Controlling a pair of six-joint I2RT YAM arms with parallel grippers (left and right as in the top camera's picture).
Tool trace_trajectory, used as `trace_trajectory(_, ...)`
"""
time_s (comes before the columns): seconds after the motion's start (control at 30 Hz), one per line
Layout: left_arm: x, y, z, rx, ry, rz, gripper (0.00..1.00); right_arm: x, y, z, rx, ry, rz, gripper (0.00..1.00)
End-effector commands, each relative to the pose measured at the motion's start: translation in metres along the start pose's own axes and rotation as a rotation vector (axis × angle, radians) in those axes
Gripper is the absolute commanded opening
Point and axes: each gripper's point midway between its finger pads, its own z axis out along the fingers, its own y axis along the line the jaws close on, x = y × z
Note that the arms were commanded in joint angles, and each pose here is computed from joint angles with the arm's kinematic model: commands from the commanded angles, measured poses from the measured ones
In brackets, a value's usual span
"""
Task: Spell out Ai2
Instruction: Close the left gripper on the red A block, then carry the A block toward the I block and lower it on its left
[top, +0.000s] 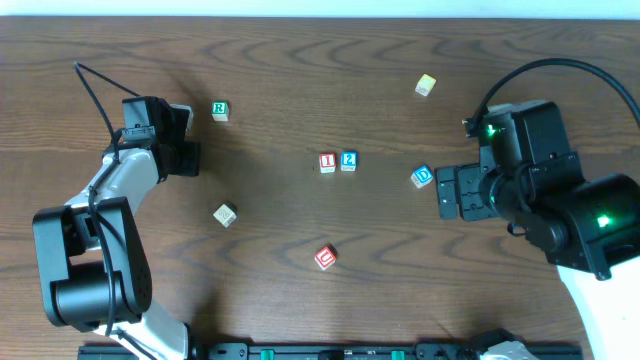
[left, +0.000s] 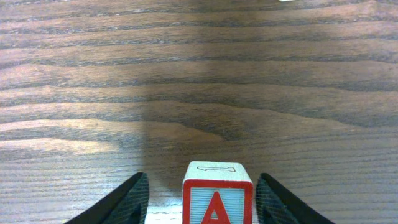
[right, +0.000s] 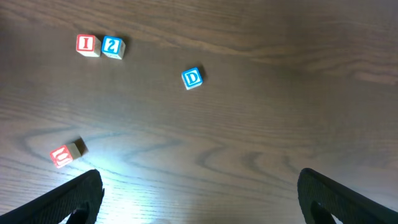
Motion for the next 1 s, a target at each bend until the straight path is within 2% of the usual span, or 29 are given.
trace_trajectory(0.0, -0.0078, -0.0003, -0.0005, 0.014, -0.017, 0.003, 0.54, -0.0003, -0.0037, 0.0002, 0.016, -0.001, -0.010, 0.99)
trace_trajectory(0.47, -0.0032, -0.0067, -0.0001, 0.049, 0.000, 0.001, 0.45, -0.0002, -0.0037, 0.0002, 0.016, -0.001, -0.010, 0.99)
trace_trajectory(0.67, -0.0031, -0.0067, -0.0001, 0.049, 0.000, 0.000, 0.34, -0.0003, -0.0037, 0.0002, 0.016, -0.001, -0.010, 0.99)
trace_trajectory(0.97, -0.0033, -0.0073, -0.0003, 0.050, 0.001, -0.010, 0.26, -0.0003, -0.0037, 0.0002, 0.016, -0.001, -0.010, 0.99)
